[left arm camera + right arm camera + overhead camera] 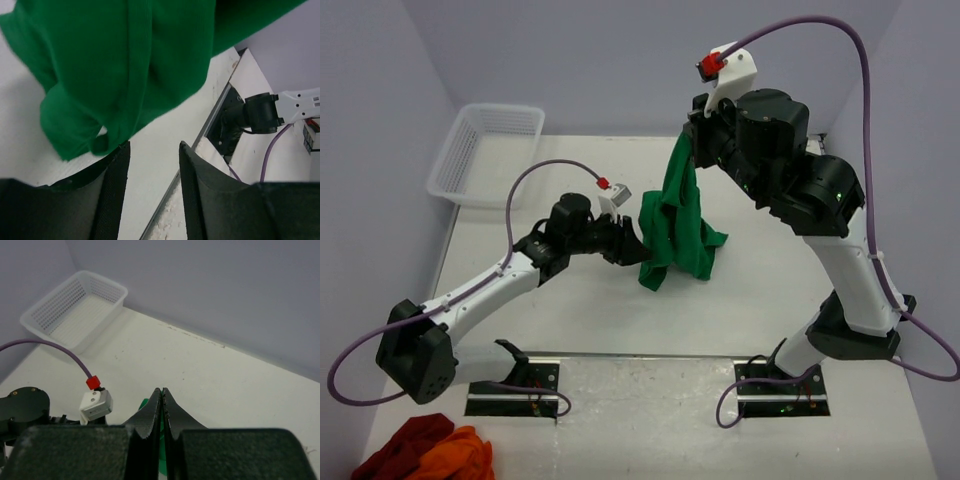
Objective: Fold and stack the t-shirts
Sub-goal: Flatten out the tshirt
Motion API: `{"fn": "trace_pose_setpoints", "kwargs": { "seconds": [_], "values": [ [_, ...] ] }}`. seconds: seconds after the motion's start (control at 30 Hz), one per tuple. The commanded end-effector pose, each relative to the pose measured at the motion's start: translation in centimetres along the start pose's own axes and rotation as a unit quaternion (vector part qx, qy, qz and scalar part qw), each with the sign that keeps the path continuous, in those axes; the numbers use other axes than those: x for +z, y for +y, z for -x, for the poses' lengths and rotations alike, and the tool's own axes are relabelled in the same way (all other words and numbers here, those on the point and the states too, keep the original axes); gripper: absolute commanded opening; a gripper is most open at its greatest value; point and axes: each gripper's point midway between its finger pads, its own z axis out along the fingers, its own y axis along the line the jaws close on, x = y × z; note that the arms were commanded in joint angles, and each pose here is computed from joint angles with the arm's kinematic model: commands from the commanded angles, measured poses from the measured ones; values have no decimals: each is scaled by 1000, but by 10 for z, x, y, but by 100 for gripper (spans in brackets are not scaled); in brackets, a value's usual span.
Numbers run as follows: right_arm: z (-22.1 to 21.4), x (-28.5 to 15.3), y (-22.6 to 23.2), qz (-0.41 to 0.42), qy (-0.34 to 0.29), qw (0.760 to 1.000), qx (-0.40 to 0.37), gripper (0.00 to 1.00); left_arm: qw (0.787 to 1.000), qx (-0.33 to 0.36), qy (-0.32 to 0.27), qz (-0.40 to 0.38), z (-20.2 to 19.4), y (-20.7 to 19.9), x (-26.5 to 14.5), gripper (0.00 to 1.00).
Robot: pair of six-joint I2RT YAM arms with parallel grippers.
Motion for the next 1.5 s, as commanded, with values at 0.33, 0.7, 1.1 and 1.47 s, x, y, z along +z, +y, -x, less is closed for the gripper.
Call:
{"fn": "trace_pose_setpoints", "kwargs": {
  "seconds": [0.33, 0.7, 1.1, 1.47],
  "values": [
    [15, -22, -4, 17, -24, 999, 23, 0, 998, 40, -39, 34, 41, 21, 39, 49],
    [17, -29, -1, 34, -27, 999, 31, 0, 984, 23, -49, 169, 25, 52, 14, 37],
    [17, -37, -5, 36, -29, 998, 35, 0, 989, 12, -10, 148, 16, 59, 50, 36],
    [14, -31, -2, 36, -23, 999, 29, 0, 978, 17, -50, 202, 26, 55, 8, 56]
  ]
}}
